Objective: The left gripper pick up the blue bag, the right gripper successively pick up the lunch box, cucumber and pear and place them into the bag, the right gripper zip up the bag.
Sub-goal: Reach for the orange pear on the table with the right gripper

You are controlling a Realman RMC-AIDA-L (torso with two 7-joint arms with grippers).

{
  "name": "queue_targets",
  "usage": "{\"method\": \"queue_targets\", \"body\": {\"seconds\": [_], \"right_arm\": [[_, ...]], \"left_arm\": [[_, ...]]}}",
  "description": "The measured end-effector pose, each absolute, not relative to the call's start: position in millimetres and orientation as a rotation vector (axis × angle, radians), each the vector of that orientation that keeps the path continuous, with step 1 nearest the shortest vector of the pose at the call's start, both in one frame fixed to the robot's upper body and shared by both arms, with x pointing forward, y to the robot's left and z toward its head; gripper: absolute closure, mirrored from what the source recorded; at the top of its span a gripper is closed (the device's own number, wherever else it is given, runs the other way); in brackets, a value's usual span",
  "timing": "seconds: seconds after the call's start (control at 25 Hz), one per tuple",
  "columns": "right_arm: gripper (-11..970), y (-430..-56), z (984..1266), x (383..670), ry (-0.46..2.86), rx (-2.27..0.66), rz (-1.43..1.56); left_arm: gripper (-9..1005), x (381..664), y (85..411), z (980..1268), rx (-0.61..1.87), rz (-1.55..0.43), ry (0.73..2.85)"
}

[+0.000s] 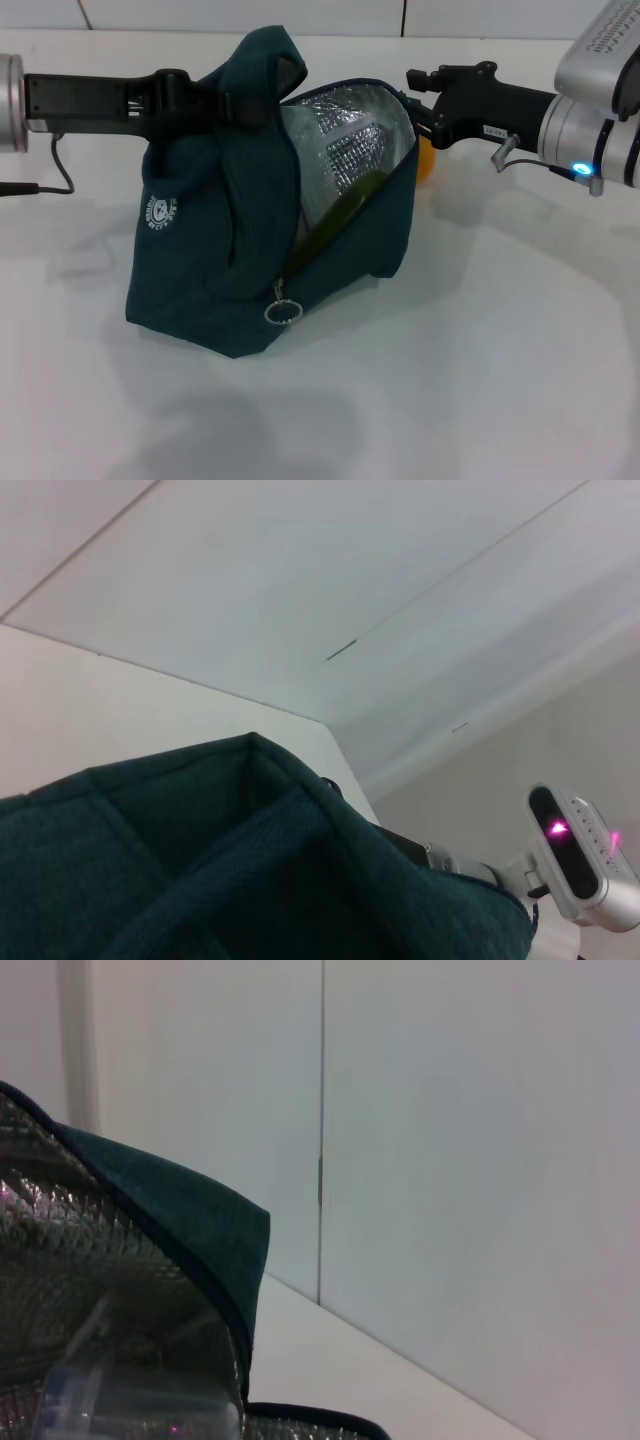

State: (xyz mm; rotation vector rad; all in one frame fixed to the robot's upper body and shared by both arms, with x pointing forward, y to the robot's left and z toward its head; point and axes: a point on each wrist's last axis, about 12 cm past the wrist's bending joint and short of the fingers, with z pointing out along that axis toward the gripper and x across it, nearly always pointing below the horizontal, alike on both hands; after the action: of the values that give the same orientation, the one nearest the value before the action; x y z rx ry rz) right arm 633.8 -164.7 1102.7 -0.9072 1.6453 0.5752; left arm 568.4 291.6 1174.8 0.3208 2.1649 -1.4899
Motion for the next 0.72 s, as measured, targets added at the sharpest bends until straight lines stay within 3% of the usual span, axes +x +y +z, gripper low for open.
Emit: {"method": "queue_targets", "body": {"seconds": [0.24,0.72], "right_arm": [[680,-166.9,1101.6,635.0,1.646,-0.904,0.546],[737,-169.6,1100.0,635.1,1.649,-0.89,0.534]], "left_arm": [[910,568.3,290.4,1174.3,0.328,-1.49,2.165],[908,568.8,290.0,1174.3,0.337,-1.484,2.162]]}}
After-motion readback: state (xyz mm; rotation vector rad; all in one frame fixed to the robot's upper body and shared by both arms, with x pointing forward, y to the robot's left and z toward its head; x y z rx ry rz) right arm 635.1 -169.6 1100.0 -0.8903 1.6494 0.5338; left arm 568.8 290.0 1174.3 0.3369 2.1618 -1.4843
